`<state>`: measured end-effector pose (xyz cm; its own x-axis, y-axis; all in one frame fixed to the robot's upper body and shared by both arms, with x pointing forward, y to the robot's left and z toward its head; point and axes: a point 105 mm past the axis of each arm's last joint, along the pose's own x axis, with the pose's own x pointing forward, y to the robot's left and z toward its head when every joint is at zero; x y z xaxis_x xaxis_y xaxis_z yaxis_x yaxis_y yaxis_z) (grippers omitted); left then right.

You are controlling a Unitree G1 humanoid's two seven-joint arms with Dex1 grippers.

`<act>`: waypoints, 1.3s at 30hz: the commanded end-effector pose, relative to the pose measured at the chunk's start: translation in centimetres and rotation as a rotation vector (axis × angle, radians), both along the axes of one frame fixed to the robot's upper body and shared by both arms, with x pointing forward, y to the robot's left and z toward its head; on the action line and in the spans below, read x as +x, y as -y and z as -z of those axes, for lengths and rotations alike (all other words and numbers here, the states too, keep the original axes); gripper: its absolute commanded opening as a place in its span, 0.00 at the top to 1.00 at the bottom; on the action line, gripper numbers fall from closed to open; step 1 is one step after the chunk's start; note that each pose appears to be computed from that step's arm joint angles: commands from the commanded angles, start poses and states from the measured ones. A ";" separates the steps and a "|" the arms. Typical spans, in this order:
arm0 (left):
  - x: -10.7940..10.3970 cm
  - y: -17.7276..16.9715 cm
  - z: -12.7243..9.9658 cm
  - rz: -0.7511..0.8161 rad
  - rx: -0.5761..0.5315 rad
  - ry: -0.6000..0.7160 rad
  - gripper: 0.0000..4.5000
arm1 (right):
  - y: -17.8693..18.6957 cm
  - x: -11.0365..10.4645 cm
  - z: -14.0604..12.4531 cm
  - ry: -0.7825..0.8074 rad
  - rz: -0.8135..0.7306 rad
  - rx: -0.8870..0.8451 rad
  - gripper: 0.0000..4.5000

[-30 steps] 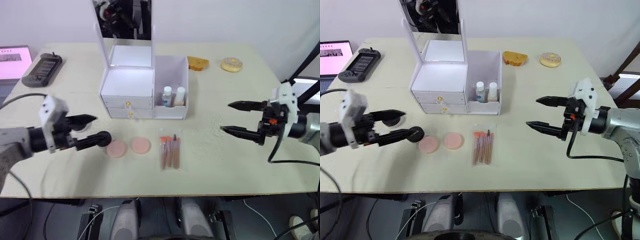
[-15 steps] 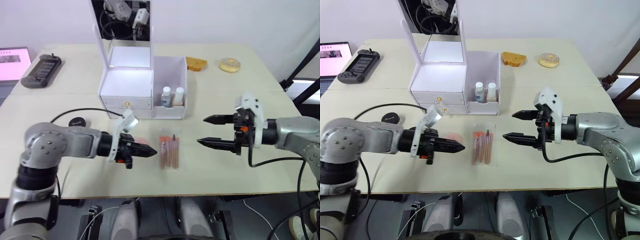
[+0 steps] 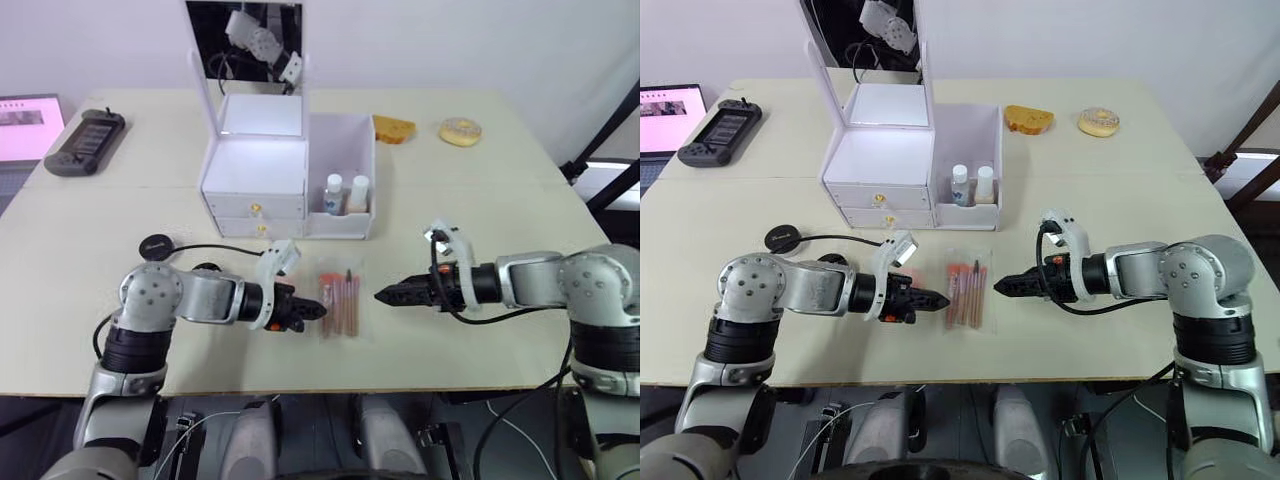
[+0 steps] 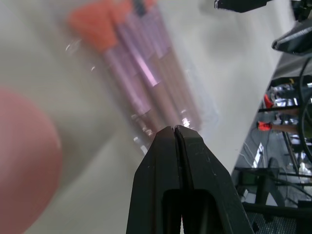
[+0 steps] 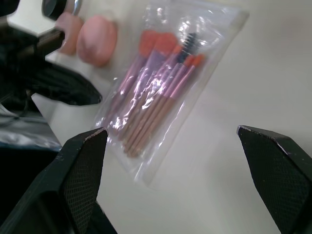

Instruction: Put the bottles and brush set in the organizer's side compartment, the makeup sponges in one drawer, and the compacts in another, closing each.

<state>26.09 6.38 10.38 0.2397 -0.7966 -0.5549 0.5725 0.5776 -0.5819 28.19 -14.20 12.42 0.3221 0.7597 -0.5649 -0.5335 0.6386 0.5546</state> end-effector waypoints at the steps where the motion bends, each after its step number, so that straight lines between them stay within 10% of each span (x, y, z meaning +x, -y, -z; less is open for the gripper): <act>1: 0.3 0.0 -0.7 -0.021 -0.026 0.020 0.99 | -1.0 0.0 -0.5 -0.019 -0.021 0.048 0.00; 33: -0.3 0.0 2.6 -0.066 0.151 0.021 0.99 | -7.4 -0.2 4.0 -0.314 -0.031 0.230 0.00; 39: -0.7 0.2 2.4 -0.035 0.147 0.023 1.00 | -6.5 1.2 3.6 -0.291 -0.011 0.217 0.52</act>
